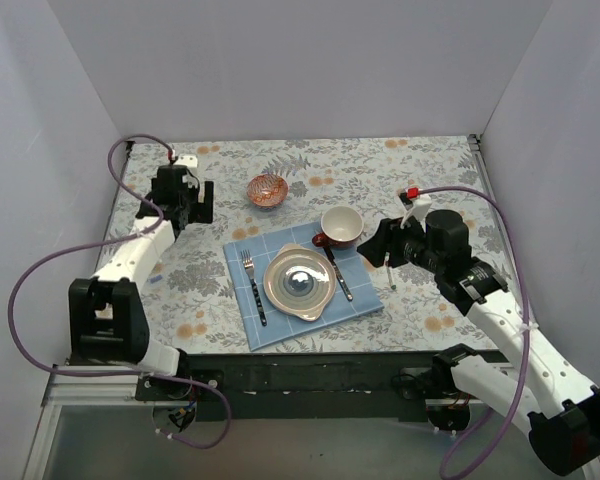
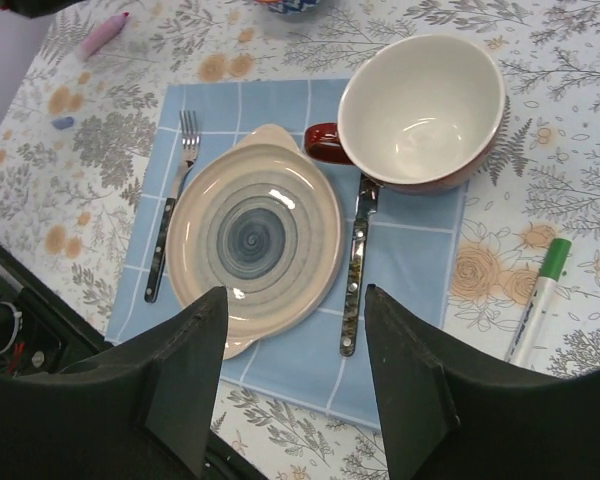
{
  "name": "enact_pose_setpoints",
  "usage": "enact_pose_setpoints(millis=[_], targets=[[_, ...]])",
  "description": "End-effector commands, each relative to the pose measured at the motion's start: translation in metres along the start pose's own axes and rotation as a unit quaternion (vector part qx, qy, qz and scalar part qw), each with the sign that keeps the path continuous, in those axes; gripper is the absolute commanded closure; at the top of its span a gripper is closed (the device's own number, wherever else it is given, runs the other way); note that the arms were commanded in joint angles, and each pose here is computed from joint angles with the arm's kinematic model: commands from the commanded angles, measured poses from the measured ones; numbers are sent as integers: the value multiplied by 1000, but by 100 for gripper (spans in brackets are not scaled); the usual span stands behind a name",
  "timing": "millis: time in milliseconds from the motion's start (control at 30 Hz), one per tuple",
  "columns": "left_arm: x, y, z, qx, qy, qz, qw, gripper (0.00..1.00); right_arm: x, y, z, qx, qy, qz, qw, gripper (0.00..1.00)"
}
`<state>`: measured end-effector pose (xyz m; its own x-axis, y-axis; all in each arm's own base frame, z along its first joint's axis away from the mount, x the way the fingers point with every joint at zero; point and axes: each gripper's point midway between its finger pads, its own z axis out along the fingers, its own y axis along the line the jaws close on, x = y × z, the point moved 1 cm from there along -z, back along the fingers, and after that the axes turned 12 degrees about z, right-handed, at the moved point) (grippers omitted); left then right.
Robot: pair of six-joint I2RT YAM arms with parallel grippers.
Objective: Insert the pens into the pen caps
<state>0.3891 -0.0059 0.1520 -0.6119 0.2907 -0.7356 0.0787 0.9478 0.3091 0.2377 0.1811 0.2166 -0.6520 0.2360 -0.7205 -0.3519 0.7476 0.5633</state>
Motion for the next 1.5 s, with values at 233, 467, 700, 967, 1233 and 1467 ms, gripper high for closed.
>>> enact_pose_setpoints(millis=[233, 467, 700, 967, 1233, 1467], targets=[[57, 17, 54, 164, 176, 121, 963, 16, 3, 37, 3, -64, 34, -19, 997, 39], [52, 37, 65, 183, 164, 138, 960, 20, 34, 32, 15, -67, 88, -11, 994, 40], [70, 63, 81, 157, 190, 162, 956, 20, 48, 17, 21, -44, 104, -13, 994, 41], [108, 83, 102, 153, 240, 137, 949, 25, 60, 6, 31, -28, 123, -11, 992, 41], [123, 50, 91, 205, 260, 86, 940, 51, 57, 6, 28, -25, 118, -17, 993, 41], [151, 0, 68, 222, 281, 96, 929, 93, 53, 14, 21, -43, 107, -12, 993, 41]])
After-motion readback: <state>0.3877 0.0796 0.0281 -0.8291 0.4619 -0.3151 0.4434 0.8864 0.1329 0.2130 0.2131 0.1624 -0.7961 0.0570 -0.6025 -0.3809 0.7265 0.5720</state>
